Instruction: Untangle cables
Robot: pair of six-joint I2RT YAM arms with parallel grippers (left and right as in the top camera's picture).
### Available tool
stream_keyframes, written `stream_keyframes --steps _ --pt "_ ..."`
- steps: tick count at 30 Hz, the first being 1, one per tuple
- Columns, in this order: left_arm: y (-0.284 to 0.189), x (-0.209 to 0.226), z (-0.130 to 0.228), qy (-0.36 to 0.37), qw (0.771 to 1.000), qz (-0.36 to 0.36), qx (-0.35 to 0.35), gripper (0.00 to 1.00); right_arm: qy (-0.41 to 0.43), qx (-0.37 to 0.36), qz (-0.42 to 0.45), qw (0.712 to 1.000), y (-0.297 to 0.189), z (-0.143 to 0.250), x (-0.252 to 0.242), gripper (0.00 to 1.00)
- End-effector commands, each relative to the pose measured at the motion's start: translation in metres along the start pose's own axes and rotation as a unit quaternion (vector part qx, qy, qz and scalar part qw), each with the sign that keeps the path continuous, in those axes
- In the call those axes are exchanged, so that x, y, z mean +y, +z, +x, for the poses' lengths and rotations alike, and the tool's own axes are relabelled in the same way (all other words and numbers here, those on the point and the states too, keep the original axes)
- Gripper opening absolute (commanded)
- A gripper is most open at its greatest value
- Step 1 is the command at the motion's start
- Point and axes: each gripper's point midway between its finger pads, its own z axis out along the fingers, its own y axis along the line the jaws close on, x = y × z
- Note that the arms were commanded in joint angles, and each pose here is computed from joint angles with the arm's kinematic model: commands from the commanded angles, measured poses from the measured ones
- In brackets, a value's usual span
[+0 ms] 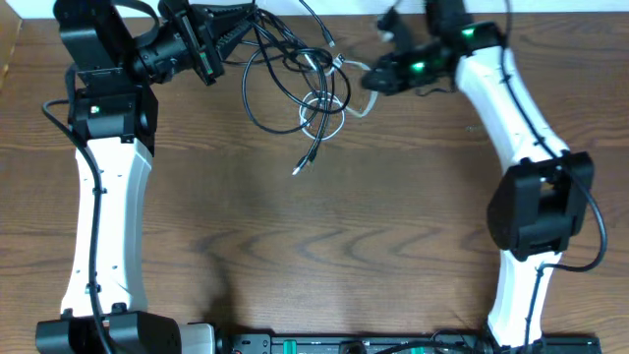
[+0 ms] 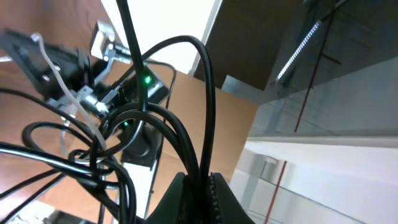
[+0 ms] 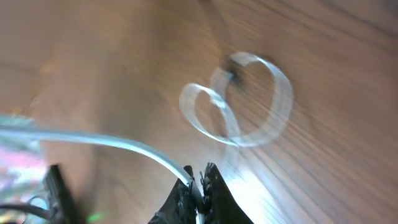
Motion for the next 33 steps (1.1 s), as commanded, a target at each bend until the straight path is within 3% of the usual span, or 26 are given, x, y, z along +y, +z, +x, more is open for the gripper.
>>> stream_keyframes --steps 1,5,15,20,23,30,33 --pt "-0.005 -0.012 0.004 0.069 0.997 0.013 -0.019 0.08 0.071 0.011 0.127 0.989 -0.026 0.013 -0.066 0.01" --pt "-0.005 0.001 -0.008 0.075 0.996 -0.005 -0.047 0.08 0.134 0.041 0.198 0.97 -0.05 0.038 -0.102 0.01" --pt "-0.011 0.036 -0.034 0.065 0.989 -0.064 -0.113 0.07 0.22 0.063 0.223 0.948 -0.09 0.071 -0.137 0.01" --pt "-0.006 0.038 -0.029 0.139 0.982 -0.074 -0.1 0.07 0.132 0.064 0.108 0.983 -0.075 0.059 -0.094 0.01" --pt "0.004 0.047 -0.018 0.282 0.952 -0.098 -0.068 0.07 0.079 0.057 0.04 0.994 -0.065 0.05 -0.06 0.05" --pt "0.016 0.09 0.002 0.46 0.873 -0.16 0.016 0.07 -0.01 0.042 0.016 0.999 -0.051 0.032 -0.001 0.25" --pt "0.013 0.103 0.006 0.497 0.849 -0.176 0.04 0.07 -0.039 0.018 0.011 0.999 -0.051 0.018 0.028 0.31"
